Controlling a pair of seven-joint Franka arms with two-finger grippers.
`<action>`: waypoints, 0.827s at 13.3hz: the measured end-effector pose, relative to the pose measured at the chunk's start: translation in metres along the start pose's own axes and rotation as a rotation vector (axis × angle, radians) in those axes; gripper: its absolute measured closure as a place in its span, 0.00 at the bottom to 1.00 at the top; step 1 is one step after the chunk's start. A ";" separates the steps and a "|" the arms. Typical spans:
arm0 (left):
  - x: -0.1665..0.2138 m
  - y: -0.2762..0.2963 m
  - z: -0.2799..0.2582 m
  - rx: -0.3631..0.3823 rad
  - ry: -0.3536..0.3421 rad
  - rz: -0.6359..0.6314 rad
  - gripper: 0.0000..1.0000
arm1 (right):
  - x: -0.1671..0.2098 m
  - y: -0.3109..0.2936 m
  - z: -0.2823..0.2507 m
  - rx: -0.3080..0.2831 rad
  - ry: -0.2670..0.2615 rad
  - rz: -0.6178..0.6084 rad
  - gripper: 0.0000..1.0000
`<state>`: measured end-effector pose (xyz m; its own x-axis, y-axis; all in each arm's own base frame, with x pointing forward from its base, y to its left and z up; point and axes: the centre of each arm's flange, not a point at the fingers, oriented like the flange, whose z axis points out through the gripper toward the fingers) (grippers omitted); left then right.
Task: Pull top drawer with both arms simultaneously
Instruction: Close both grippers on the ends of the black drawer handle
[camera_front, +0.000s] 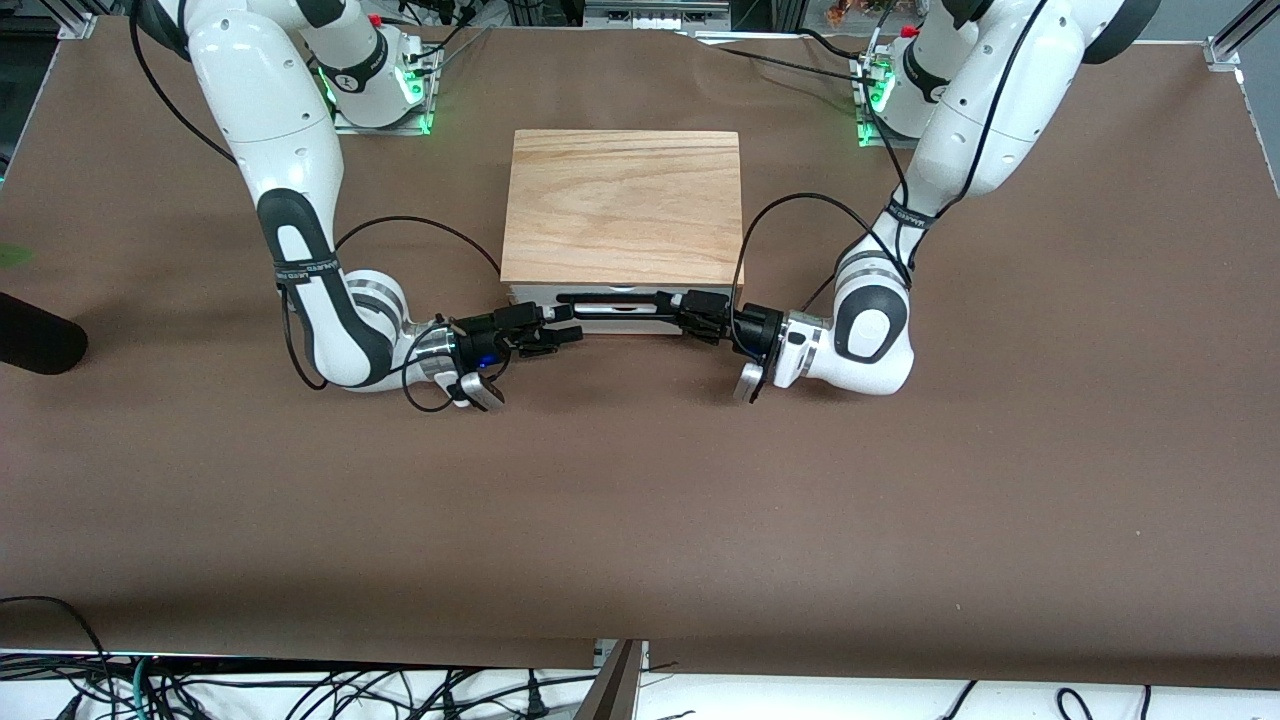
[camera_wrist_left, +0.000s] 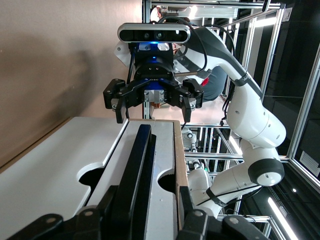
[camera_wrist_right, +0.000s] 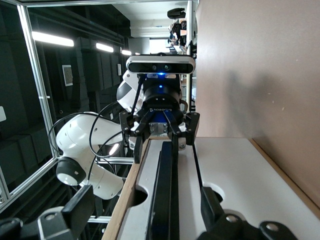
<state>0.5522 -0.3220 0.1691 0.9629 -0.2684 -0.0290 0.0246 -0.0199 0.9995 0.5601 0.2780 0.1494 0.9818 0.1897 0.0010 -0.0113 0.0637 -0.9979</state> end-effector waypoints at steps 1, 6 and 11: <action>0.000 0.000 -0.001 0.000 0.002 0.000 0.48 | -0.001 0.002 0.005 -0.001 -0.001 -0.001 0.10; 0.001 -0.006 -0.007 -0.001 0.012 -0.009 0.49 | -0.006 0.014 0.007 -0.011 -0.003 -0.007 0.39; -0.001 -0.011 -0.007 0.001 0.013 -0.017 0.71 | -0.017 0.025 0.002 -0.005 -0.004 -0.019 0.46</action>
<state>0.5532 -0.3144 0.1578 0.9657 -0.2555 -0.0459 0.0409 -0.0249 0.9989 0.5423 0.2784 0.1246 0.9812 0.1920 0.0200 0.0082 0.0621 -0.9980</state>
